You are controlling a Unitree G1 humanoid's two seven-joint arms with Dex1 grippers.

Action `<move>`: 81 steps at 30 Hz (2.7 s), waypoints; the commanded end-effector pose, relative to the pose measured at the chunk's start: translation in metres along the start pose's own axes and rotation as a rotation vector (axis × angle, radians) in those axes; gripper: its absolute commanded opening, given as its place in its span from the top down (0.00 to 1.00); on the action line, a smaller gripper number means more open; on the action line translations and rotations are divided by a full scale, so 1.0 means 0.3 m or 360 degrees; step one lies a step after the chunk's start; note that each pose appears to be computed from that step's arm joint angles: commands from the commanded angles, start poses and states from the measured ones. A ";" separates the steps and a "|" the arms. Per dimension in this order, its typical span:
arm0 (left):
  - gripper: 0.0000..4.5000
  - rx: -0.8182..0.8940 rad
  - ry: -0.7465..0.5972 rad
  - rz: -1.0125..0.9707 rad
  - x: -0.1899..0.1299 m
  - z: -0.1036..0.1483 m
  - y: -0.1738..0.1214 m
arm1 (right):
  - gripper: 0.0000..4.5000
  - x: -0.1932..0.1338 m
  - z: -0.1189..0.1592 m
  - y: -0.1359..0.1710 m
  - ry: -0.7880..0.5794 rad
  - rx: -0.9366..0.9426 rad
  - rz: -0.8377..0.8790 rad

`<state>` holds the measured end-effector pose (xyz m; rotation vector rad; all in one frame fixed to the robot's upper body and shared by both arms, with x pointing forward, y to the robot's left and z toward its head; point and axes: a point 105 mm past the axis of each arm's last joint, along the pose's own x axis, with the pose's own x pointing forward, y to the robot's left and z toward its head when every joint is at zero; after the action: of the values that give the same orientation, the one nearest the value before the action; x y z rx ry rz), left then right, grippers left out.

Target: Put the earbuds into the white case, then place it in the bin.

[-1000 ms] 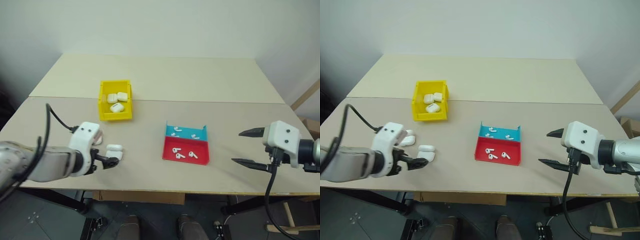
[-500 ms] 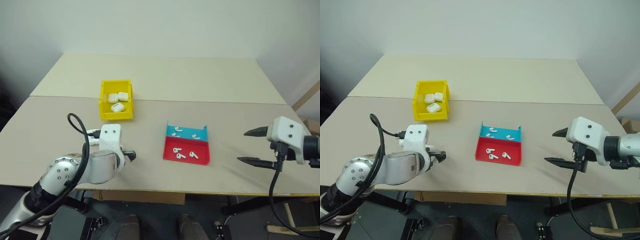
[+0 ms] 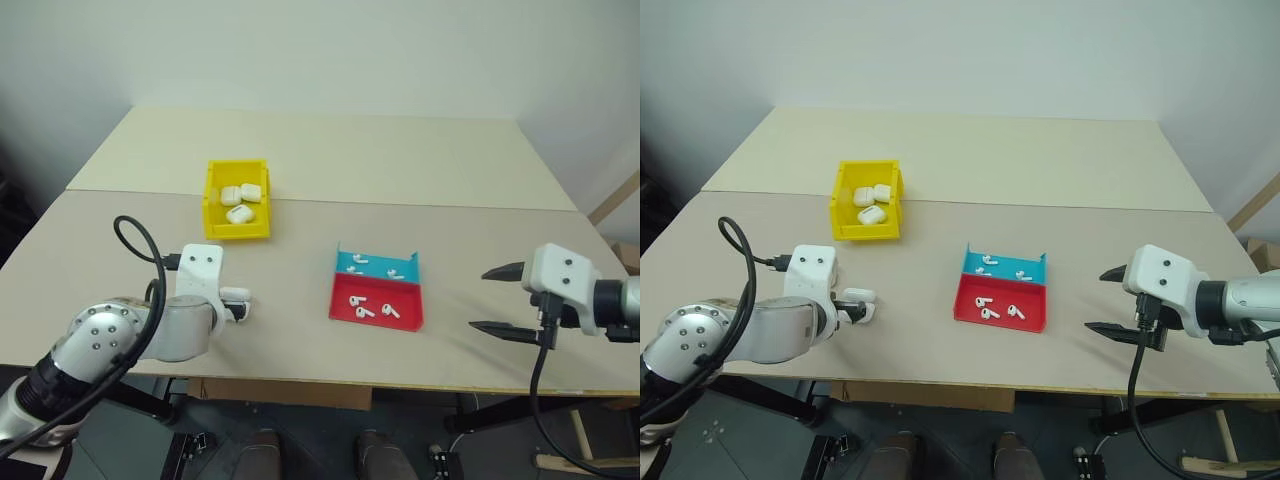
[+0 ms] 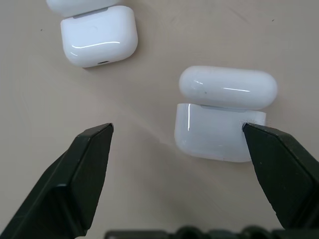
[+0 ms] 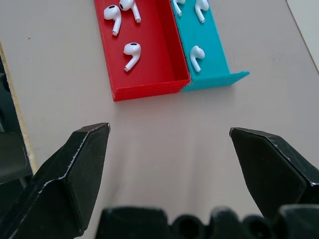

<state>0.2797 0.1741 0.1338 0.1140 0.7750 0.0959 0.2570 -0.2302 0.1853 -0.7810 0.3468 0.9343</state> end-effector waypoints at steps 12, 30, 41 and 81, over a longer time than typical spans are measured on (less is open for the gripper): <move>0.00 0.0105 0.0053 -0.0106 0.019 0.004 -0.039 | 0.01 -0.019 0.006 -0.008 0.0043 -0.0069 -0.0103; 0.13 0.0089 0.0144 -0.0135 0.053 -0.005 -0.048 | 0.00 -0.009 0.000 0.000 0.0066 -0.0084 -0.0125; 0.38 0.0146 0.0105 -0.0043 0.041 0.011 -0.014 | 0.00 -0.007 -0.004 -0.007 0.0073 -0.0091 -0.0150; 0.38 0.0503 -0.2054 -0.1915 -0.152 0.066 -0.102 | 0.00 0.079 0.297 0.044 -0.0162 -0.0377 0.0115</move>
<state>0.2677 0.1365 0.1682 -0.0529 -0.4633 -1.1175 0.2592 -0.1513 0.2208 -0.9189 0.1557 1.0732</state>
